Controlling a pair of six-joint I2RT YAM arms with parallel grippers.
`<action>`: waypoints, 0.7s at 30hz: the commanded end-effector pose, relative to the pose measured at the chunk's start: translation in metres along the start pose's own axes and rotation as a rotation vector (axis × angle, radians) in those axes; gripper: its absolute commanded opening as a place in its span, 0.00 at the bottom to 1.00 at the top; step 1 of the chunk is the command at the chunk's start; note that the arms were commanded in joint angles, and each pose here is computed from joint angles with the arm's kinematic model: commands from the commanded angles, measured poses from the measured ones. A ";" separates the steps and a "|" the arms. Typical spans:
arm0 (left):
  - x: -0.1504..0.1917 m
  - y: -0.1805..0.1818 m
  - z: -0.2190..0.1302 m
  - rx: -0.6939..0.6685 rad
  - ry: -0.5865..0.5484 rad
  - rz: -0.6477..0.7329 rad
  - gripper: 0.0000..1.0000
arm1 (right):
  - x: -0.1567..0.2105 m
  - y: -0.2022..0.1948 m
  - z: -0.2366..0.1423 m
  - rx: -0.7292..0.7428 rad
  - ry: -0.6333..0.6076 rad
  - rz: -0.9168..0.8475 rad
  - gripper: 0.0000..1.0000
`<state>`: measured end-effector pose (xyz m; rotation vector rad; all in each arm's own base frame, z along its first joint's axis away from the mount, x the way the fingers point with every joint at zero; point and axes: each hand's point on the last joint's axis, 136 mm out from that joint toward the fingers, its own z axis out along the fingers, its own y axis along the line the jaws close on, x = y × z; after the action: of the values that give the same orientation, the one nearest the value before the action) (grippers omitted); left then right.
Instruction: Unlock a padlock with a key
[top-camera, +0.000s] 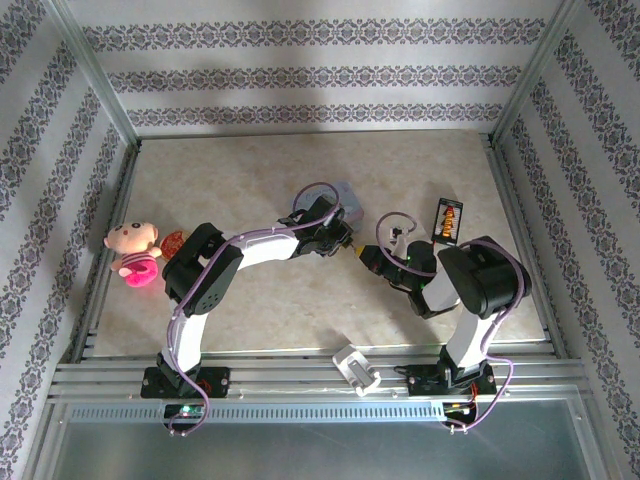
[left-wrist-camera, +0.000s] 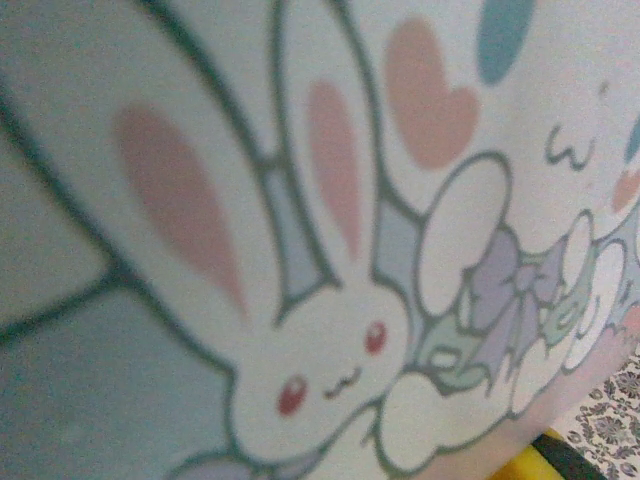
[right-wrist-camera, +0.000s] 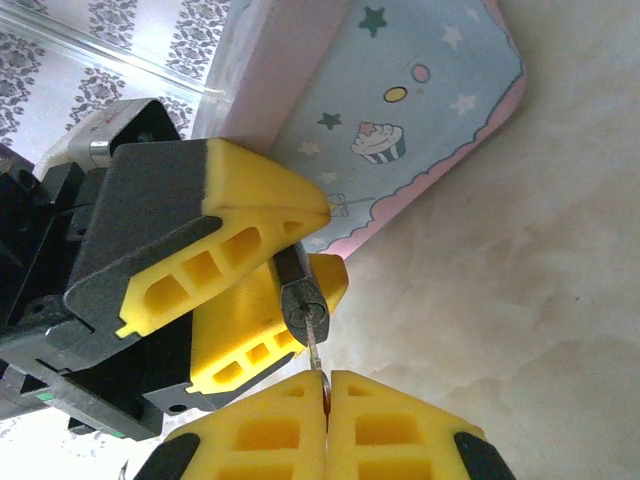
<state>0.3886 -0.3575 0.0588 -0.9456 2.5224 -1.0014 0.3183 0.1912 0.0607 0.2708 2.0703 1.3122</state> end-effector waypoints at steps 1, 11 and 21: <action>0.018 0.002 0.003 -0.028 0.070 -0.015 0.00 | -0.007 0.008 -0.002 0.026 -0.035 -0.098 0.00; 0.023 -0.004 0.006 -0.012 0.086 -0.020 0.00 | -0.008 0.018 0.004 0.044 -0.007 -0.126 0.00; 0.027 -0.005 0.007 -0.013 0.104 -0.015 0.00 | -0.005 0.013 0.017 -0.044 -0.023 -0.021 0.00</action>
<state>0.3910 -0.3587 0.0566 -0.9457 2.5254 -0.9784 0.3257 0.1975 0.0521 0.2754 2.0944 1.2649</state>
